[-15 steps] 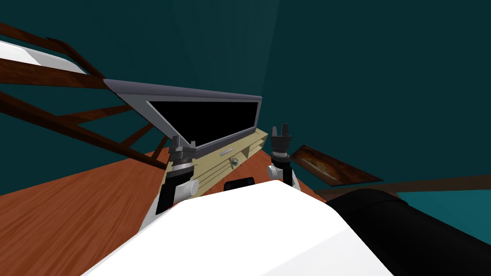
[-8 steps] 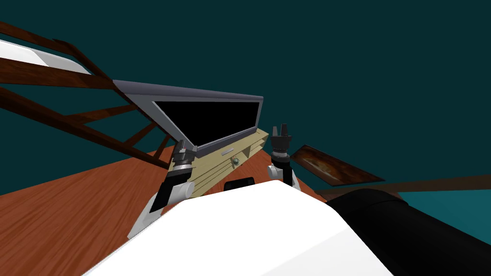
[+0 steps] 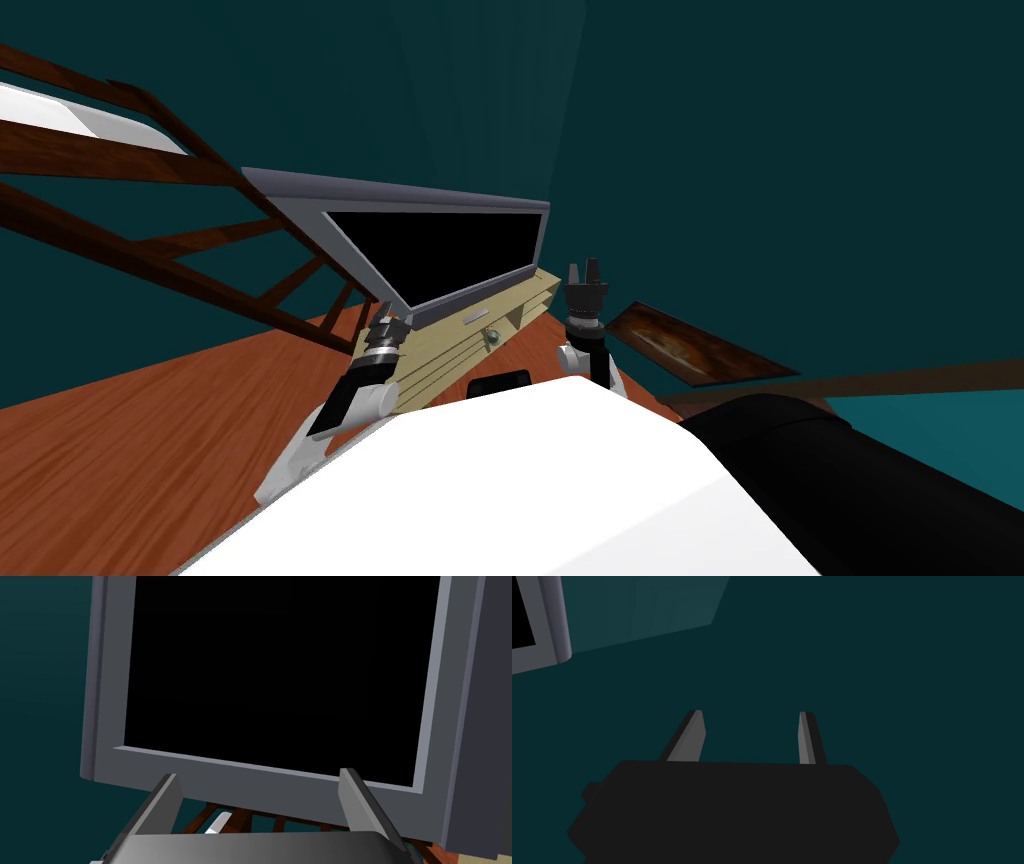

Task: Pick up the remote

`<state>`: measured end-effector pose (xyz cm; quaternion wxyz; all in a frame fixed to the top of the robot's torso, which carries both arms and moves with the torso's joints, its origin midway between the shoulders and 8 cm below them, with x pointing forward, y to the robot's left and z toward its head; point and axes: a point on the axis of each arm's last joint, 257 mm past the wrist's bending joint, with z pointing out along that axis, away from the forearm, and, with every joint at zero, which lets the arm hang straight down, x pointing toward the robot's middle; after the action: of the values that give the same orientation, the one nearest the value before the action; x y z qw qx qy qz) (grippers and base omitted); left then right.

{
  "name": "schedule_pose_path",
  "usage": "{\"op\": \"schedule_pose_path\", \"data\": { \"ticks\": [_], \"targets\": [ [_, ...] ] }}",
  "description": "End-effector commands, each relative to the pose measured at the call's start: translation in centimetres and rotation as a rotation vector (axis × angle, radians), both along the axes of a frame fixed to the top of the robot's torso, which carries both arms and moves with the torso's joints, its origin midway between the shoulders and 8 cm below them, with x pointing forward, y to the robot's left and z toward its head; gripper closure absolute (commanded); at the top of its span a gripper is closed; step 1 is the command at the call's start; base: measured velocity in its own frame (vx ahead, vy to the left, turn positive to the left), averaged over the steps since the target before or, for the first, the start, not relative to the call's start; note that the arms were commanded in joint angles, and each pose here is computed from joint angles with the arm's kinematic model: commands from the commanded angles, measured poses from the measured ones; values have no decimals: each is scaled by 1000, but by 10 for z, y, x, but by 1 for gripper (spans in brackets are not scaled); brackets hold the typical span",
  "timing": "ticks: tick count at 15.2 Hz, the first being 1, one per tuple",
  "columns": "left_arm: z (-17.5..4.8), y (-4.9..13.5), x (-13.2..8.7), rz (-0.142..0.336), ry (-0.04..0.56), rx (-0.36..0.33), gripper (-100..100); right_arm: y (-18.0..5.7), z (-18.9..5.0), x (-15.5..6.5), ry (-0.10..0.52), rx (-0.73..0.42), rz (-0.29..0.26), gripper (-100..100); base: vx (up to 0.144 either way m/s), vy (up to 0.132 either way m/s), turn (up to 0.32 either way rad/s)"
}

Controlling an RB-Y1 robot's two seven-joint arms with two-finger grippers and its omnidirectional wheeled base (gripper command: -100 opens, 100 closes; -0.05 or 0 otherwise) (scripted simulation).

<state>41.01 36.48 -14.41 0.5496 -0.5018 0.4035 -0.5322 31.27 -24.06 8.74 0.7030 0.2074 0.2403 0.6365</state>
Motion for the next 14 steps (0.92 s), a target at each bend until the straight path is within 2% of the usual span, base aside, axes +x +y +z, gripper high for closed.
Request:
{"op": "schedule_pose_path", "data": {
  "ticks": [1, 2, 3, 5, 6, 7, 8, 9, 10, 11, 12, 13, 14],
  "targets": [
    [-26, 16, 2, 13, 76, -38, -100, 0, 0, 0, 0, 0, 0, 0, 7, 22, -32],
    [-31, 17, 2, 15, 94, -41, -100, 0, 0, 0, 0, 0, 0, 0, 7, 21, -29],
    [-50, 28, 2, 26, 145, -69, -100, 0, 0, 0, 0, 0, 0, 0, 13, 20, -38],
    [-54, 29, 2, 29, 163, -72, -100, 0, 0, 0, 0, 0, 0, 0, 13, 13, -26],
    [-76, 40, 1, 43, 222, -104, -100, 0, 0, 0, 0, 0, 0, 0, 13, 6, -39],
    [-78, 41, 1, 45, 233, -105, -100, 0, 0, 0, 0, 0, 0, 0, 15, 7, -43],
    [-98, 52, -2, 60, 286, -138, -100, 0, 0, 0, 0, 0, 0, 0, 20, 5, -62],
    [-103, 52, -2, 63, 303, -140, -100, 0, 0, 0, 0, 0, 0, 0, 21, 5, -56],
    [-118, 62, -4, 75, 344, -171, -100, 0, 0, 0, 0, 0, 0, 0, 27, -1, -68],
    [-126, 64, -7, 82, 372, -176, -100, 0, 0, 0, 0, 0, 0, 0, 29, -4, -60],
    [-127, 64, -7, 82, 374, -176, -100, 0, 0, 0, 0, 0, 0, 0, 20, -5, -24],
    [-145, 75, -11, 100, 423, -209, -100, 0, 0, 0, 0, 0, 0, 0, 19, -14, -76],
    [-151, 75, -13, 103, 444, -213, -100, 0, 0, 0, 0, 0, 0, 0, 22, -15, -79]
  ]
}}
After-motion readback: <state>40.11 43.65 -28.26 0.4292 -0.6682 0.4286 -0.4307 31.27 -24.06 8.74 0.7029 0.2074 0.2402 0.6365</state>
